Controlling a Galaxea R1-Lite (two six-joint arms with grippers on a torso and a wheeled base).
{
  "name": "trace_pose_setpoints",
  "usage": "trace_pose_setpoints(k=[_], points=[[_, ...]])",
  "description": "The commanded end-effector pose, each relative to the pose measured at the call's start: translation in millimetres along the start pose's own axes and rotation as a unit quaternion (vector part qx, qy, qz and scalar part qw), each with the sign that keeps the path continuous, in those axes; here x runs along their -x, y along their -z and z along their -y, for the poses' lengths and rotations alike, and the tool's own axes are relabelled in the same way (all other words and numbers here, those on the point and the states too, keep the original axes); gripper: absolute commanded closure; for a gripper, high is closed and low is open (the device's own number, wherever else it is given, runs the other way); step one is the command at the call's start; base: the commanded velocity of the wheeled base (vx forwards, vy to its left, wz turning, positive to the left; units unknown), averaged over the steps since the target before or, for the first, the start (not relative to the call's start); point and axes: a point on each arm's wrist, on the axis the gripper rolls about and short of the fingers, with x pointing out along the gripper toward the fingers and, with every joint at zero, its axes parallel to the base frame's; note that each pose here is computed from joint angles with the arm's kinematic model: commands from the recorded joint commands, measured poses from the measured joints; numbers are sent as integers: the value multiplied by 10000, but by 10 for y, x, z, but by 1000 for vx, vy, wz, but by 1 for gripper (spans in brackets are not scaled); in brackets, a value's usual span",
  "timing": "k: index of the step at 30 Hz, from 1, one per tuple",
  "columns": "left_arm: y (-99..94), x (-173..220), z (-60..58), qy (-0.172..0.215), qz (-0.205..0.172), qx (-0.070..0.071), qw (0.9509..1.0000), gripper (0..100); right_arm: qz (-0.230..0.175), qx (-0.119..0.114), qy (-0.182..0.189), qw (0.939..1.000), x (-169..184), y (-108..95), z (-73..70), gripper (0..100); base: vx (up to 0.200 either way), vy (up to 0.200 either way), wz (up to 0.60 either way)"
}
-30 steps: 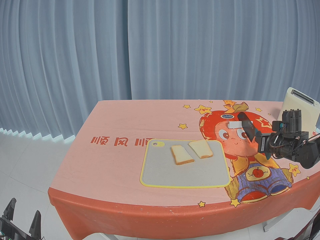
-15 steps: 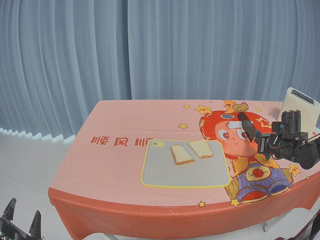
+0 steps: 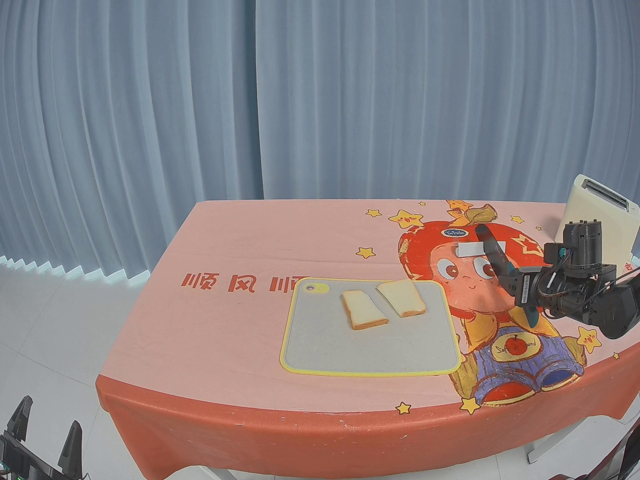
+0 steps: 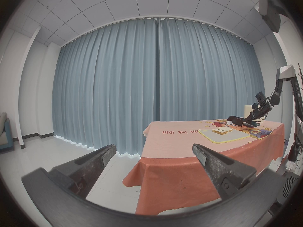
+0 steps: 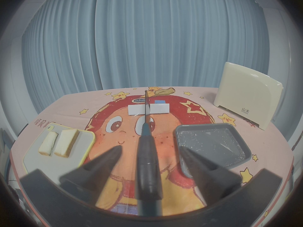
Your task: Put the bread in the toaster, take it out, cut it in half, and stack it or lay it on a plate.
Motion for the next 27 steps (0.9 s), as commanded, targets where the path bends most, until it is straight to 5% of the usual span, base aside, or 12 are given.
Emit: trace_pose_setpoints(k=[1,27], points=[[48,-14,0,-3,-95,1,10000,0,22,-2,-2,10000,3,-11,-4,0,0,0,0],[48,-14,0,-3,-95,1,10000,0,368,-58,-63,9993,134,-155,-17,0,0,0,0]])
